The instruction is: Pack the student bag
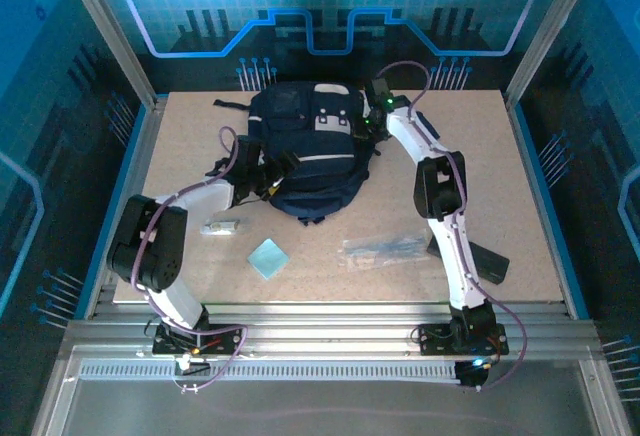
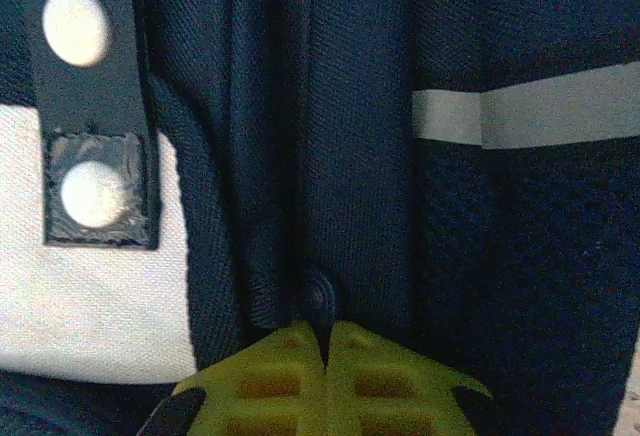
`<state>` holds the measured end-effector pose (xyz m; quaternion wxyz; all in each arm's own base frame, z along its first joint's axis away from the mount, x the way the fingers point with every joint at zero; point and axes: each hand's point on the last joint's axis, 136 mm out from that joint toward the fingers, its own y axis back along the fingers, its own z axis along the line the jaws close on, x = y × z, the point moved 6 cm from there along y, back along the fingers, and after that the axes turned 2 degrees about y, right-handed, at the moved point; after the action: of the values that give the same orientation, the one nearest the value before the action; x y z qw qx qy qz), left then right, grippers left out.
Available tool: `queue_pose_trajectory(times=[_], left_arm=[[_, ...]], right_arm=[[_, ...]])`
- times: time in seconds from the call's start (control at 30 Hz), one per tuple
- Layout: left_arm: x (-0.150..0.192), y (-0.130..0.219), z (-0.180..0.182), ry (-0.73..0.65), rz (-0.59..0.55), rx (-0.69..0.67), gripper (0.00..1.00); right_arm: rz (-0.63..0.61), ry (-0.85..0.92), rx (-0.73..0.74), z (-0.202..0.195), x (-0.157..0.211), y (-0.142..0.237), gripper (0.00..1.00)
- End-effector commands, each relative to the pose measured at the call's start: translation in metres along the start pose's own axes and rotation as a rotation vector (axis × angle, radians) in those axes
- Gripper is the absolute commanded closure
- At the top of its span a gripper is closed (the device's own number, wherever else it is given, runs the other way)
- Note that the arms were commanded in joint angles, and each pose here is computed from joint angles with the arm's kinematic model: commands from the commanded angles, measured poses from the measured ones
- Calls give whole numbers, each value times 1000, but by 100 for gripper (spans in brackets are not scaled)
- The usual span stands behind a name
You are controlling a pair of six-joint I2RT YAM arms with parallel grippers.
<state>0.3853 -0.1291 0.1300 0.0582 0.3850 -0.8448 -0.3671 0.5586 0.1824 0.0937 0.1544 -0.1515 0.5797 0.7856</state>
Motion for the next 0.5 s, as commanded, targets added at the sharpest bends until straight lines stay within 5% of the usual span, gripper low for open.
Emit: queue_pose_trajectory(times=[0.0, 0.27, 0.47], left_arm=[[-13, -14, 24, 23, -13, -75, 10], [-49, -38, 23, 49, -59, -73, 11], [-69, -46, 13, 34, -79, -60, 11]], right_arm=[[110, -40, -14, -2, 34, 1, 100], [-62, -13, -91, 16, 29, 93, 100], [-80, -6, -98, 14, 52, 121, 100]])
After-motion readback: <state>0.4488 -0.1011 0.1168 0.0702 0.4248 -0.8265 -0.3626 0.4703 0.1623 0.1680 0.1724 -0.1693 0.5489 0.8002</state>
